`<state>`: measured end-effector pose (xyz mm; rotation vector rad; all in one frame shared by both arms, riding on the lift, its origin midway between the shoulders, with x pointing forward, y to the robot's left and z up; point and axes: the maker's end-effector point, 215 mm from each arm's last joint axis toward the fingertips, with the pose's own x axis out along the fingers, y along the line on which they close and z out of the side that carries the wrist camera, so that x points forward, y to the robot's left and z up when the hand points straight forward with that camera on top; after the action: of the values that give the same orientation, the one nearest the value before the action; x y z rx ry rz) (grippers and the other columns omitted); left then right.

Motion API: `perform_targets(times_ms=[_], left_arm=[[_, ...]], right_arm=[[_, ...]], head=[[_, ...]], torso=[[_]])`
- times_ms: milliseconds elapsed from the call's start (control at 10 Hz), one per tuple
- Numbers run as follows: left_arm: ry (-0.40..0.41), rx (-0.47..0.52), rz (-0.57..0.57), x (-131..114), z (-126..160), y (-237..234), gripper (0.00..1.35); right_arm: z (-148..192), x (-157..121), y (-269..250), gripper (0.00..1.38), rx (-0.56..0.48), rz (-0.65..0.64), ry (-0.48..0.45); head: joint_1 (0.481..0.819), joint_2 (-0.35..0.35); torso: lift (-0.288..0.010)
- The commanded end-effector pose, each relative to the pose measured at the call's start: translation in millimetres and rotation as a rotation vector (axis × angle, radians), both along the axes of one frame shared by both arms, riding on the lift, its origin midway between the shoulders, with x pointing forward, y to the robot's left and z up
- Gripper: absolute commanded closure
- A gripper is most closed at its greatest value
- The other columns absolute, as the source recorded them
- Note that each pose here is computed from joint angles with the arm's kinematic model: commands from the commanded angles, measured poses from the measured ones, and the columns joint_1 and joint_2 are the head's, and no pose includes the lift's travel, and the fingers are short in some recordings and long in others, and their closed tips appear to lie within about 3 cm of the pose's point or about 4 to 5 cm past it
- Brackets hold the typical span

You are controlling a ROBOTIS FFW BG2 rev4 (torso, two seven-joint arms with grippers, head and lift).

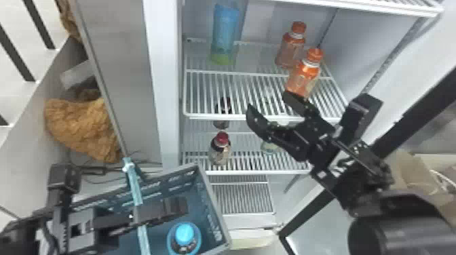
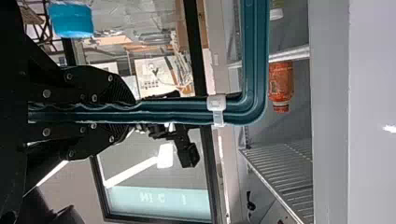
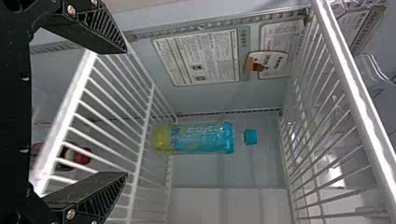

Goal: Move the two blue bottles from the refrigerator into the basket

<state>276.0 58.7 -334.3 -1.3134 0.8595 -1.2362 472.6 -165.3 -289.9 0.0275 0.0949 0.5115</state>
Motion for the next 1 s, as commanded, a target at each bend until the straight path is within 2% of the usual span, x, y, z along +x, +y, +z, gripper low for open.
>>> perform_targets(times_ms=[0, 500, 900], left_arm=[[-0.003, 0.000, -0.001, 1, 1, 0, 1.20], [-0.004, 0.002, -0.001, 2, 1, -1, 1.20], [-0.006, 0.002, -0.002, 4, 1, -1, 1.20]], right_arm=[[8, 18, 7, 0.11, 0.005, 0.005, -0.021], [11, 79, 2, 0.11, 0.011, -0.041, -0.042], [17, 129, 18, 0.10, 0.019, -0.024, -0.065]], head=[[0.695, -0.165], [0.695, -0.143], [0.695, -0.129]], torso=[[-0.010], [-0.010], [-0.010]])
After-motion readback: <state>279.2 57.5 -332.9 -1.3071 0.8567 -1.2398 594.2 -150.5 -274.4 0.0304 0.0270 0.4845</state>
